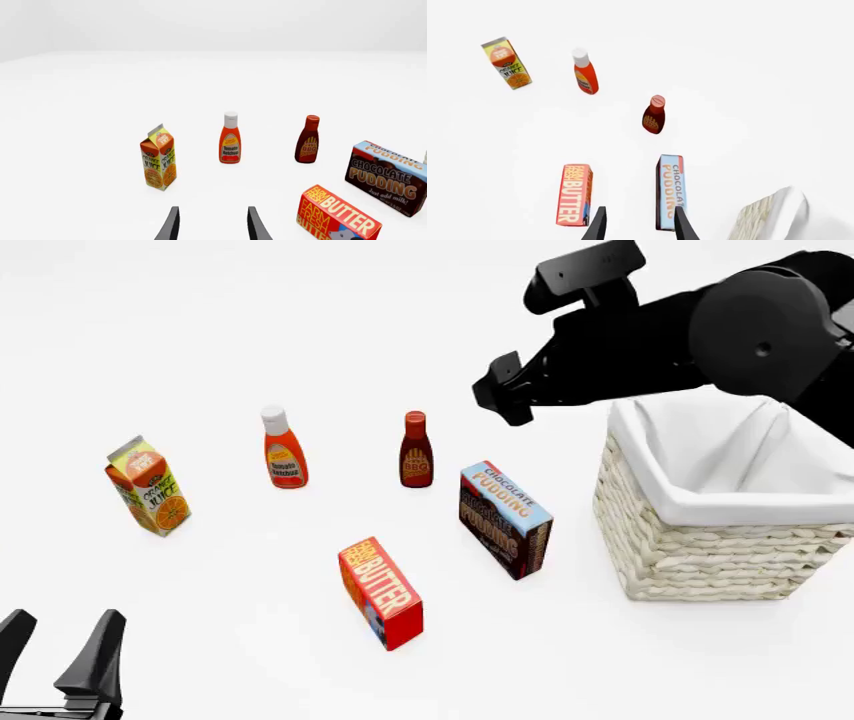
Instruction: Pick the butter and place it in the basket.
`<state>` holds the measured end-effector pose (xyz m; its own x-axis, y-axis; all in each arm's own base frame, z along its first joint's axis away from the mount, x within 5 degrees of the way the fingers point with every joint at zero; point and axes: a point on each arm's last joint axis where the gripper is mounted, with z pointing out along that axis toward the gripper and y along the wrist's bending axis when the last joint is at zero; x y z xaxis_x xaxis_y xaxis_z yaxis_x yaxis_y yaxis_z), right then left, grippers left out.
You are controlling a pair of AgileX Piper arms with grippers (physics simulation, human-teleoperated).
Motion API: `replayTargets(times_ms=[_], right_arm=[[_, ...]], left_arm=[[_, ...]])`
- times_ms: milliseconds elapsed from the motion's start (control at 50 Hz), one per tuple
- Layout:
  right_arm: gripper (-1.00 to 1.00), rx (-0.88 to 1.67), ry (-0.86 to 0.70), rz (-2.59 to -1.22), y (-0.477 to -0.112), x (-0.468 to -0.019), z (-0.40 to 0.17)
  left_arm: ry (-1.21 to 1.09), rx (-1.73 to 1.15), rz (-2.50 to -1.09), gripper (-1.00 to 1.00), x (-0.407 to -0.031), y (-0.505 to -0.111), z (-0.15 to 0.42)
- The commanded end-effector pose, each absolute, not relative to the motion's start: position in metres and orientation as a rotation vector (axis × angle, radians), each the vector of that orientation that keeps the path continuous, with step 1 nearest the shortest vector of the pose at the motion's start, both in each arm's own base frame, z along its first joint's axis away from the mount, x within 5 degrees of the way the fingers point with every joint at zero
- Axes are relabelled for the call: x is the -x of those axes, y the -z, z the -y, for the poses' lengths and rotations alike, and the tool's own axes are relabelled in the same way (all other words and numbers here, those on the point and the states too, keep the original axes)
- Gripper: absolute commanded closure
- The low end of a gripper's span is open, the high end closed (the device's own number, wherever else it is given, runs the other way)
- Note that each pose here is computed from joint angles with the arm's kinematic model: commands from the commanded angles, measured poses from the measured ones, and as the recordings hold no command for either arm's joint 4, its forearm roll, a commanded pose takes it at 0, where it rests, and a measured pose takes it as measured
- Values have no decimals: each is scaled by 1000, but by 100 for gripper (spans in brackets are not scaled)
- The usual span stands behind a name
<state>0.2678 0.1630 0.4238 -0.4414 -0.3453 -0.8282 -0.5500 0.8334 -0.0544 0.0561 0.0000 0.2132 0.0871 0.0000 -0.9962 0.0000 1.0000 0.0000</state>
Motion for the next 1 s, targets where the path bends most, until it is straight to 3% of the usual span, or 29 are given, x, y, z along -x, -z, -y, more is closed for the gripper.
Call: replayTargets(times_ms=[20, 1000], right_arm=[[-100, 674, -296, -2089, -420, -277, -179], [-100, 658, -380, -2185, -392, -306, -233]], left_arm=[[0, 0, -1484, -100, -56, -213, 0], [0, 0, -1484, -100, -56, -213, 0]])
